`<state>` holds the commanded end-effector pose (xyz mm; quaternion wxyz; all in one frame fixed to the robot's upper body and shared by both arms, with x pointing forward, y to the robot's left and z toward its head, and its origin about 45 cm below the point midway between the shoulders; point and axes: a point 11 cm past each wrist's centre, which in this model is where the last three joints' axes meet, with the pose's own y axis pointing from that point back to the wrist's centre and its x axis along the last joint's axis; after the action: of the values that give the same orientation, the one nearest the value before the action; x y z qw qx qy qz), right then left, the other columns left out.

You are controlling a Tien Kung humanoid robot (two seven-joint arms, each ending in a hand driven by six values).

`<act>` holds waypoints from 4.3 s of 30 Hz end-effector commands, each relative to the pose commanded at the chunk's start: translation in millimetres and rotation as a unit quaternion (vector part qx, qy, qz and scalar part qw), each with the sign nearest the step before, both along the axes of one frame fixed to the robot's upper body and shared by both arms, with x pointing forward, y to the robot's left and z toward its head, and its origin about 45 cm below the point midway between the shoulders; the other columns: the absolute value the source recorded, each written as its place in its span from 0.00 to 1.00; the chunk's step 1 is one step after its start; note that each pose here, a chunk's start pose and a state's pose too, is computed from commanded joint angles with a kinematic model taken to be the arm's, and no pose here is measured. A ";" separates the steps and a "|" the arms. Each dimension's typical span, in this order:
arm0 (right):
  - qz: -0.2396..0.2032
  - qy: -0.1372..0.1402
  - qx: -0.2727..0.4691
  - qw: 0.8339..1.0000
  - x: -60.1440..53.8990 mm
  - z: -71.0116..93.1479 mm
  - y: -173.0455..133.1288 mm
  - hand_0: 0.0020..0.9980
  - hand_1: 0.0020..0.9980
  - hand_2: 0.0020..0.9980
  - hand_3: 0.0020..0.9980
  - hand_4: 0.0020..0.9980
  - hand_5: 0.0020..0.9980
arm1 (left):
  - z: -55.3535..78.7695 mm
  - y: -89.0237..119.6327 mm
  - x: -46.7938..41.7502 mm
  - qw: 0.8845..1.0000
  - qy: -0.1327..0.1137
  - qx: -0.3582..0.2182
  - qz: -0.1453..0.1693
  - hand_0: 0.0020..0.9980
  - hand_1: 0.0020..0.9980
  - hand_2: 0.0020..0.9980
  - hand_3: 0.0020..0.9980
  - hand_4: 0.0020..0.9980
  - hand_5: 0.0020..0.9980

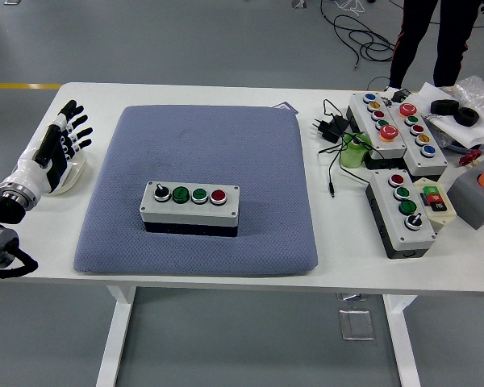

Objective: Pick up the button,place it on the desk,press the button,press the button

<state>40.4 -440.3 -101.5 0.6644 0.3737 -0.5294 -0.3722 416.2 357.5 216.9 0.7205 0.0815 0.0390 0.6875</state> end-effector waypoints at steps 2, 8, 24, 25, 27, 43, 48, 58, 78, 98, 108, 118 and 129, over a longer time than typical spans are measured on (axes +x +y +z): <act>-0.002 -0.001 0.000 1.000 0.2 -0.1 0.4 0.63 0.56 0.63 0.57 0.31 0.26 | 2.0 1.1 1.0 1.000 0.003 0.014 0.003 0.90 0.93 1.00 1.00 0.75 1.00; 0.000 -0.002 0.001 1.000 3.2 0.0 1.2 0.63 0.56 0.63 0.57 0.31 0.26 | 11.5 2.8 3.4 0.997 -0.029 0.069 0.008 0.83 0.86 0.91 0.94 0.87 1.00; 0.000 -0.006 0.001 1.000 6.8 0.4 1.2 0.63 0.56 0.63 0.57 0.31 0.26 | 20.7 1.2 4.2 0.997 -0.071 0.029 -0.001 0.85 0.87 0.92 0.94 0.93 1.00; 0.000 -0.007 0.001 1.000 7.3 0.5 1.1 0.63 0.56 0.63 0.57 0.31 0.26 | 21.7 1.5 4.6 0.997 -0.073 0.026 0.001 0.85 0.87 0.92 0.94 0.93 1.00; 0.000 -0.008 0.001 1.000 8.4 0.6 1.0 0.63 0.56 0.63 0.57 0.31 0.26 | 23.5 2.5 4.8 0.997 -0.079 0.019 0.005 0.85 0.87 0.92 0.94 0.93 1.00; 0.001 -0.008 0.001 1.000 9.5 0.7 1.2 0.63 0.56 0.63 0.57 0.31 0.26 | 22.6 3.6 5.4 0.996 -0.083 -0.020 0.014 0.84 0.86 0.91 0.92 0.91 1.00; 0.001 -0.007 0.001 1.000 8.8 0.6 1.3 0.63 0.56 0.63 0.57 0.31 0.26 | 20.5 4.6 4.9 0.997 -0.079 -0.005 0.012 0.84 0.86 0.91 0.92 0.91 1.00; 0.003 -0.007 0.002 1.000 8.9 0.3 2.0 0.63 0.56 0.63 0.57 0.31 0.26 | 15.7 14.5 2.4 0.996 -0.064 0.067 0.019 0.84 0.86 0.91 0.92 0.90 1.00; 0.006 -0.002 0.004 1.000 5.9 -0.9 4.4 0.63 0.55 0.63 0.57 0.31 0.26 | 18.6 22.8 0.3 0.972 -0.064 0.222 0.031 0.82 0.84 0.86 0.87 0.92 0.48; 0.008 -0.003 0.006 1.000 7.5 -1.2 5.9 0.63 0.55 0.63 0.57 0.31 0.26 | 29.8 25.9 1.8 0.969 -0.103 0.218 0.051 0.89 0.90 0.95 0.95 1.00 0.75; 0.007 -0.005 0.005 1.000 8.2 -0.8 4.7 0.63 0.55 0.63 0.57 0.31 0.26 | 25.0 30.0 0.7 0.981 -0.094 0.156 0.064 0.91 0.92 0.97 1.00 0.92 1.00; 0.007 -0.004 0.004 1.000 7.5 -0.7 4.3 0.63 0.55 0.63 0.57 0.31 0.26 | 15.7 27.4 -1.6 0.992 -0.073 0.083 0.056 0.90 0.92 1.00 1.00 0.88 1.00; 0.014 -0.002 0.003 1.000 10.3 0.6 2.1 0.63 0.55 0.63 0.57 0.31 0.26 | 13.9 29.7 -2.9 0.996 -0.064 0.031 0.054 0.83 0.92 1.00 1.00 0.83 1.00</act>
<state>50.7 -438.2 -100.9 0.6675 0.3834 -0.5245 -0.3638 413.3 387.2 230.8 0.6808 0.0569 -0.0241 0.7299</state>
